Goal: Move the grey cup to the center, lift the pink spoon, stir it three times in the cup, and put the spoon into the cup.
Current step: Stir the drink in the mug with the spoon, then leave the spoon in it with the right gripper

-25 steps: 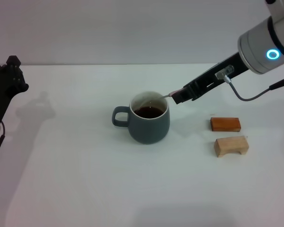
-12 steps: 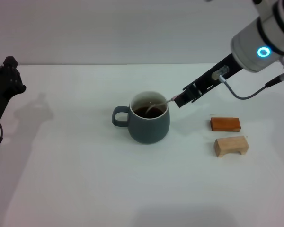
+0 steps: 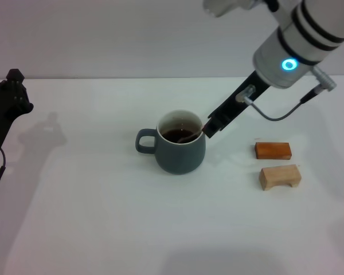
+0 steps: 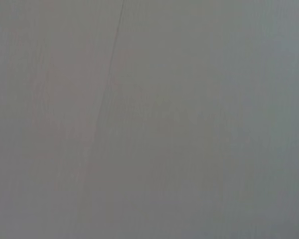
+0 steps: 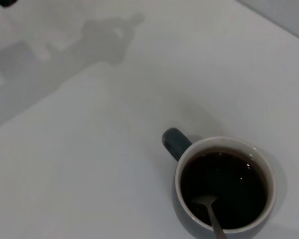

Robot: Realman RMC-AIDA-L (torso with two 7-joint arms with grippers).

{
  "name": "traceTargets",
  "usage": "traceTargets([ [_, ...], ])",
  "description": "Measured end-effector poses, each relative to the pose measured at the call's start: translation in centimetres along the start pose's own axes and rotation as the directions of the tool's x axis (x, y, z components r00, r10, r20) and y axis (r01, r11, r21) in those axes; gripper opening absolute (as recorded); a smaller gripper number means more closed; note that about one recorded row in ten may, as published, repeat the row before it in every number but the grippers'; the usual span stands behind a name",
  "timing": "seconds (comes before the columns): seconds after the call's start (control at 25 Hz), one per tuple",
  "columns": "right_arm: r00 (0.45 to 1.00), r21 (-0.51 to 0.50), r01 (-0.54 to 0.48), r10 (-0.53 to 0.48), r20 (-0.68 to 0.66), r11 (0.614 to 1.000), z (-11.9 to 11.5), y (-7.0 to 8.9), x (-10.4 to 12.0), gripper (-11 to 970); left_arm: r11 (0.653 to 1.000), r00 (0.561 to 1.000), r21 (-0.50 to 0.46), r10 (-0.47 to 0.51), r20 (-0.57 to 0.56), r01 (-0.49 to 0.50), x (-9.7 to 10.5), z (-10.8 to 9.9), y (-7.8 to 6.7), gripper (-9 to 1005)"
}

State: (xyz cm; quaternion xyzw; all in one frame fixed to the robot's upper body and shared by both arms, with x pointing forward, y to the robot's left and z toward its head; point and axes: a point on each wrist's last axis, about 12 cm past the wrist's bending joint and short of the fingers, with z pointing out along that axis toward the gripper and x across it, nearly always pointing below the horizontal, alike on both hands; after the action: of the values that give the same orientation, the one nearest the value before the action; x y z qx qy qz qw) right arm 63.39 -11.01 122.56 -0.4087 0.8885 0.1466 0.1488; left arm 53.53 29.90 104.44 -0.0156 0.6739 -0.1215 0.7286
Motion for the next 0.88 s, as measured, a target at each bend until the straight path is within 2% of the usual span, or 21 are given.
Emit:
traceTargets([
  [0.16, 0.999, 0.010, 0.030, -0.030, -0.023, 0.999, 0.8, 0.1, -0.7, 146, 1.000, 1.000, 0.002, 0.001, -0.002, -0.001, 0.0, 0.0, 0.0, -2],
  [0.4, 0.991, 0.108, 0.128, -0.124, -0.044, 0.986, 1.3, 0.7, -2.6, 146, 1.000, 1.000, 0.013, 0.002, -0.014, -0.002, 0.2, 0.0, -0.3, -2],
  [0.88, 0.984, 0.144, 0.168, -0.155, -0.092, 0.975, 1.8, 0.7, -2.7, 145, 1.000, 1.000, 0.020, -0.005, -0.010, 0.005, 0.3, 0.1, -0.6, -2],
])
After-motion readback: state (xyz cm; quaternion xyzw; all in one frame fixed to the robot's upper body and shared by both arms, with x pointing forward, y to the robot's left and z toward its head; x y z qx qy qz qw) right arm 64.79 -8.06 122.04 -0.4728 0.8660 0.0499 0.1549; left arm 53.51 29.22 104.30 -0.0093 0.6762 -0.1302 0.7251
